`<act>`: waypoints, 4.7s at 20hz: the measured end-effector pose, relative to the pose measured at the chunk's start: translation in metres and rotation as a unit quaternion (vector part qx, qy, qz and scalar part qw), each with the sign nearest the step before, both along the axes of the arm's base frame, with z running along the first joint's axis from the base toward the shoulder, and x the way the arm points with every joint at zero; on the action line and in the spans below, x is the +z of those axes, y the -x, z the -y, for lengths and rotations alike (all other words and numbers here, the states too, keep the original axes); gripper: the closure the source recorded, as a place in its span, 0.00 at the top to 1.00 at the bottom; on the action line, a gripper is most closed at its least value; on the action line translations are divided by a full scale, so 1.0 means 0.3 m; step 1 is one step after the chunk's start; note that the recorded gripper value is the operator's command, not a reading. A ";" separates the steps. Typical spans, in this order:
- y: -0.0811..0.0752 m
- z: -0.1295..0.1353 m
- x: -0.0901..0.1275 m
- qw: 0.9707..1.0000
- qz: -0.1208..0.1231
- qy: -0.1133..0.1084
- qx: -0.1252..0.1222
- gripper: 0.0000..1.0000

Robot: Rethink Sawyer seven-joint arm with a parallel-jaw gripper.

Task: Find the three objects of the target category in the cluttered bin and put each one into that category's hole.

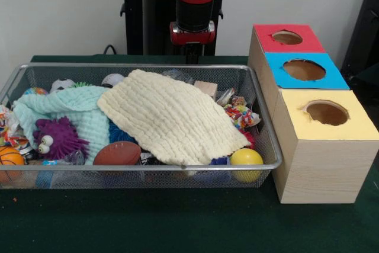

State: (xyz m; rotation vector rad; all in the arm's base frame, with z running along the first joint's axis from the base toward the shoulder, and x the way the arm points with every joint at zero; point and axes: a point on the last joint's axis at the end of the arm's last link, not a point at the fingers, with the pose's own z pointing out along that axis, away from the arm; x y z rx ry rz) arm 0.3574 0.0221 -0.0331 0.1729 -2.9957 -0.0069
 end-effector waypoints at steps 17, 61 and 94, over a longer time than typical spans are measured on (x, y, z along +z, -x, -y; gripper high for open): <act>-0.005 -0.001 0.015 1.000 0.004 0.001 0.001 0.00; 0.040 0.152 0.027 1.000 0.007 -0.004 -0.008 1.00; 0.059 0.095 -0.002 1.000 -0.003 -0.008 0.020 1.00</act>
